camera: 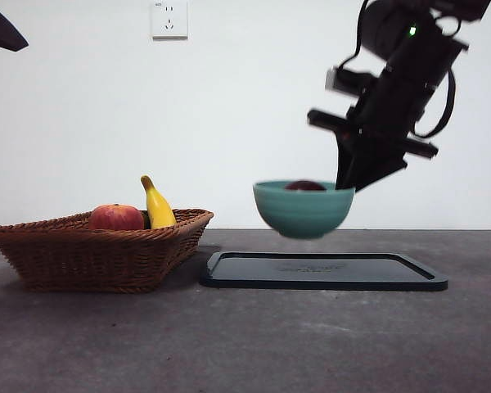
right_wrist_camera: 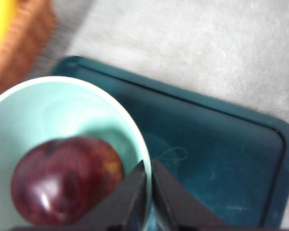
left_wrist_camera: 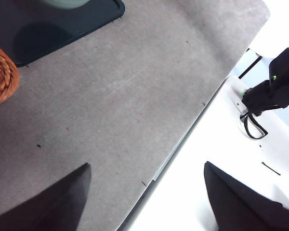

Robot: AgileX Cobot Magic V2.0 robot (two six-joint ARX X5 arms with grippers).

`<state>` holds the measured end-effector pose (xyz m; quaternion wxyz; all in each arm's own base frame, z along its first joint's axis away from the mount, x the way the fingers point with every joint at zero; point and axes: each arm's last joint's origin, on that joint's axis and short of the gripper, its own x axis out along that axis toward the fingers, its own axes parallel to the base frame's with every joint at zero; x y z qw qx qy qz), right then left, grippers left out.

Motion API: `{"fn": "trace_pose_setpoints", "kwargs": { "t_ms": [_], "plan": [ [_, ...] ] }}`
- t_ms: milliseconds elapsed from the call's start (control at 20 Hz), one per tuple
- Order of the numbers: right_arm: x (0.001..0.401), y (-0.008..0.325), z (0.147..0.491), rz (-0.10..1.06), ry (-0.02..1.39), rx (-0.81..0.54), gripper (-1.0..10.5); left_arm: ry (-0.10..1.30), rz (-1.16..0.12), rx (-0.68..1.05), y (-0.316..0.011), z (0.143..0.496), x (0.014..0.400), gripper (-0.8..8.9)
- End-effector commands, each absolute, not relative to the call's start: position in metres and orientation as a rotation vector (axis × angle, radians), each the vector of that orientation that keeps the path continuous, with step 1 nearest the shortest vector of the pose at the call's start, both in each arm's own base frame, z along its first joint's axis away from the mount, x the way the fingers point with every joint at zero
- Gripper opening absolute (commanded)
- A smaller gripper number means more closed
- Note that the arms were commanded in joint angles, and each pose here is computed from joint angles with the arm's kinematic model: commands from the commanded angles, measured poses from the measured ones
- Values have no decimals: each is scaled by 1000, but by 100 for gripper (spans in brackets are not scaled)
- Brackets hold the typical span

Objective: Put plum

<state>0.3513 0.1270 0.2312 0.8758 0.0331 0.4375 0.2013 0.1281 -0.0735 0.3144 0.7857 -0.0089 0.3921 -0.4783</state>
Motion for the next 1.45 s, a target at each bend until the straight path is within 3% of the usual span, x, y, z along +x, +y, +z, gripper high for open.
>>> {"fn": "trace_pose_setpoints", "kwargs": {
  "t_ms": [50,300,550,700,800,1050,1300,1450],
  "plan": [
    [363,130,222,423,909,65,11,829,-1045,-8,-75,317,129,374],
    [372,131,197,417,962,58,11,828,-1045,-8,-75,317,129,373],
    [372,131,194,416,970,57,19,828,-1045,-8,-75,317,129,374],
    [373,131,195,405,971,78,165,828,-1045,-8,-75,317,129,374],
    [371,130,201,396,972,86,168,828,-1045,-8,-75,317,129,374],
    [343,121,268,421,819,96,168,826,-1046,-4,-75,317,129,374],
    [278,101,344,529,699,79,168,824,-1048,-1,-75,317,129,374],
    [238,88,368,544,694,36,168,824,-1048,-2,-75,317,129,374]
  ]
}}
